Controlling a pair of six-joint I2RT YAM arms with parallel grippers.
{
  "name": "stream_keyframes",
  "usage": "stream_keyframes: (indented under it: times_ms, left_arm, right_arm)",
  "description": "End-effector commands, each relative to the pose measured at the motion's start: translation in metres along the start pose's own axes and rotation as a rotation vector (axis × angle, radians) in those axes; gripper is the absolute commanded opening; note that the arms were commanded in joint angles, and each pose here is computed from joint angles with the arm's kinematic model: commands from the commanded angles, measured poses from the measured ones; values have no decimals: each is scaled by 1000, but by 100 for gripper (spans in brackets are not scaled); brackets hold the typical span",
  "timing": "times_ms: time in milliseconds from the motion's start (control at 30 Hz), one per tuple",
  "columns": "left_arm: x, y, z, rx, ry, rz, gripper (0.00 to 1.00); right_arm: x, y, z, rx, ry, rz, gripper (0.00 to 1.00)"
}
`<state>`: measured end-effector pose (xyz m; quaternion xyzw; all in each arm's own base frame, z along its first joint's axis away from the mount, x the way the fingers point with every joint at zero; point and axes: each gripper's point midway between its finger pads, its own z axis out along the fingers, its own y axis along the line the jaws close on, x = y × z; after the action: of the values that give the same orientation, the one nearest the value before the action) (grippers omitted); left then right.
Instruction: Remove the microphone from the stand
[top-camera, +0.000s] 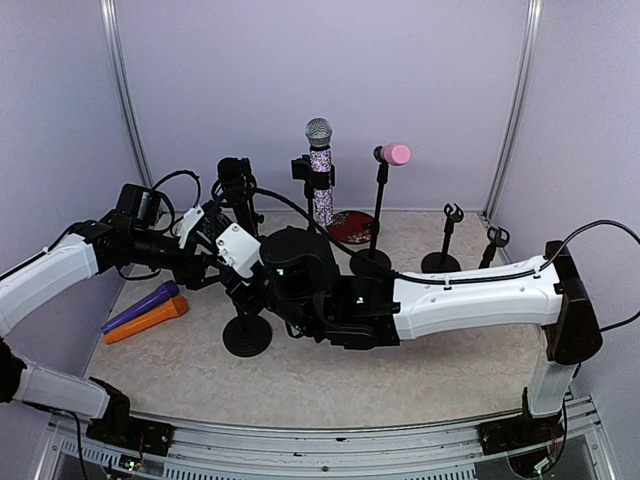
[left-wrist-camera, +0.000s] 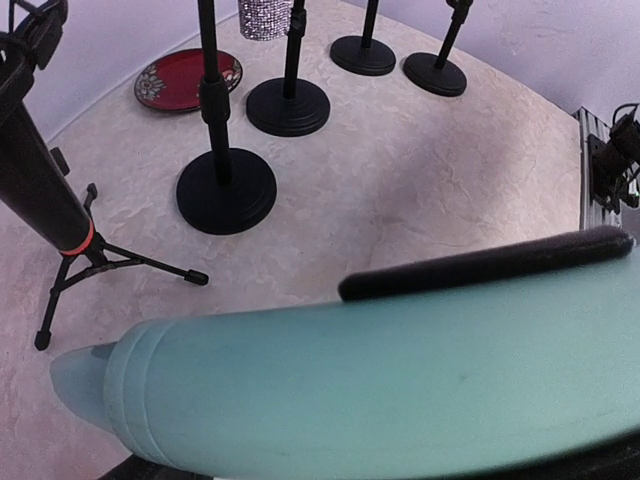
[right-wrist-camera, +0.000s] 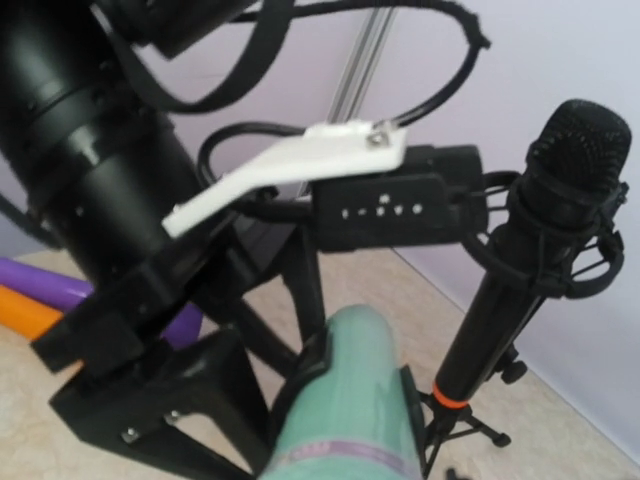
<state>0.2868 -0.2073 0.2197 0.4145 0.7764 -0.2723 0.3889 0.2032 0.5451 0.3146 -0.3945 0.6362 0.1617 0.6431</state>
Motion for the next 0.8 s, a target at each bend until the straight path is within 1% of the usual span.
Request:
stream_keyframes:
  times_ms: [0, 233, 433, 500, 533, 700, 767]
  left_arm:
    - [-12, -1, 3, -10, -49, 37, 67]
    - [-5, 0, 6, -19, -56, 50, 52]
    - [-4, 6, 10, -39, -55, 39, 28]
    - [-3, 9, 11, -53, -51, 39, 15]
    - [-2, 10, 11, -61, -48, 41, 11]
    - [4, 20, 13, -115, -27, 55, 0]
    - [8, 26, 13, -146, -14, 63, 0]
  right_arm:
    - [-49, 9, -3, -32, -138, 95, 0]
    - [-45, 16, -4, -50, -139, 87, 0]
    - [-49, 14, -14, -59, -151, 85, 0]
    - [-50, 12, -19, -63, -155, 91, 0]
    - [-52, 10, -22, -65, -160, 96, 0]
    - [-57, 6, -37, -90, -178, 123, 0]
    - [-59, 5, -43, -105, -185, 134, 0]
